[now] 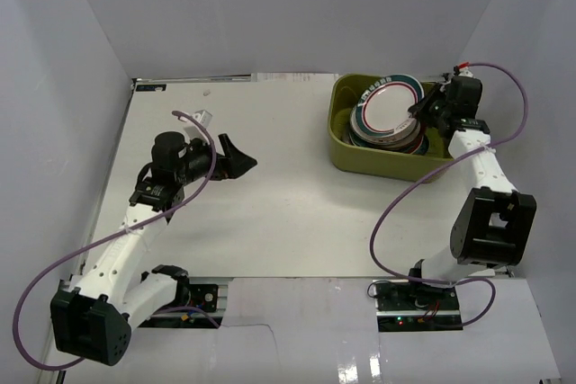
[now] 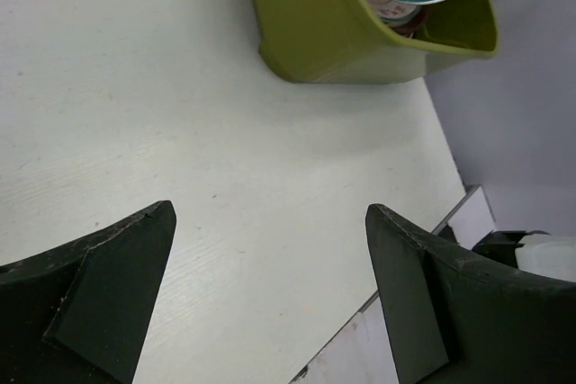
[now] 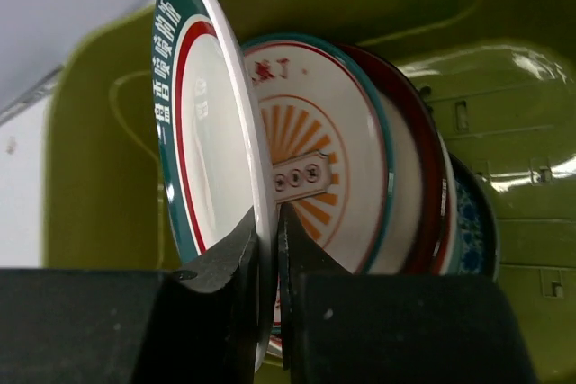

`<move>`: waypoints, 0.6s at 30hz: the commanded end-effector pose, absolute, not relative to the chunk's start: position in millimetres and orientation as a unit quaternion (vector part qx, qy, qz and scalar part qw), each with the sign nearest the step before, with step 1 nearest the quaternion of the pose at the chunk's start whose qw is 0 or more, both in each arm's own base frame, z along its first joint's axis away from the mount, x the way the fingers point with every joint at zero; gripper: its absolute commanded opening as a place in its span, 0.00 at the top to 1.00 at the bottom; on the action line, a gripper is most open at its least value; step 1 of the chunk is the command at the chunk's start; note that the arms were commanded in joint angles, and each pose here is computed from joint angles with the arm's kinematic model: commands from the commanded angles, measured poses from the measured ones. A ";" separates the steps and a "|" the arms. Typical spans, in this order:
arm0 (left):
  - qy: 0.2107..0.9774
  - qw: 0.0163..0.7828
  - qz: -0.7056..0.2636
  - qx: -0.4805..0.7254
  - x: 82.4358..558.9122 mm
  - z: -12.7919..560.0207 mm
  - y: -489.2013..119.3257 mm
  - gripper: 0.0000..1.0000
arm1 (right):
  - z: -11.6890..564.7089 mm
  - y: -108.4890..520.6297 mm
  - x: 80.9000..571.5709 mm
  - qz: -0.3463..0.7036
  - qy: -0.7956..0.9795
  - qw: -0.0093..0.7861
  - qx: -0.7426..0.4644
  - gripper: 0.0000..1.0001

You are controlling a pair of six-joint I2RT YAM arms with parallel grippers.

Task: Place the plates into the plastic bin on the countertop

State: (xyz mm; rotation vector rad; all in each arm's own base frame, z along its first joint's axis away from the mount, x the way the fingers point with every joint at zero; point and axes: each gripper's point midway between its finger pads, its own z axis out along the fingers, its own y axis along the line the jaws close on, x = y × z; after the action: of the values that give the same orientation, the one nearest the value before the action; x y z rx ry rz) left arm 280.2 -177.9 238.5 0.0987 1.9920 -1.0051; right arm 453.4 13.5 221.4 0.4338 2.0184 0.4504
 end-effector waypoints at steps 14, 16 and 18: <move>0.803 0.475 -0.349 0.089 270.8 252.4 -178.6 0.02 | 263.1 -42.0 425.8 0.088 0.801 0.549 0.222 0.10; 0.792 0.487 -0.356 0.093 269.7 266.7 -179.4 0.02 | 289.6 -41.8 411.1 0.086 0.779 0.582 0.217 0.10; 0.778 0.503 -0.363 0.099 268.2 286.8 -180.6 0.02 | 295.8 -29.1 399.0 0.114 0.770 0.595 0.198 0.10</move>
State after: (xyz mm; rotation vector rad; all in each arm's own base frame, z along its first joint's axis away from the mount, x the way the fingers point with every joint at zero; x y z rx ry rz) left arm 271.7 -178.3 238.3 0.1913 2.0107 -0.8597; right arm 412.4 -30.9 266.8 0.5121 1.8907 0.2626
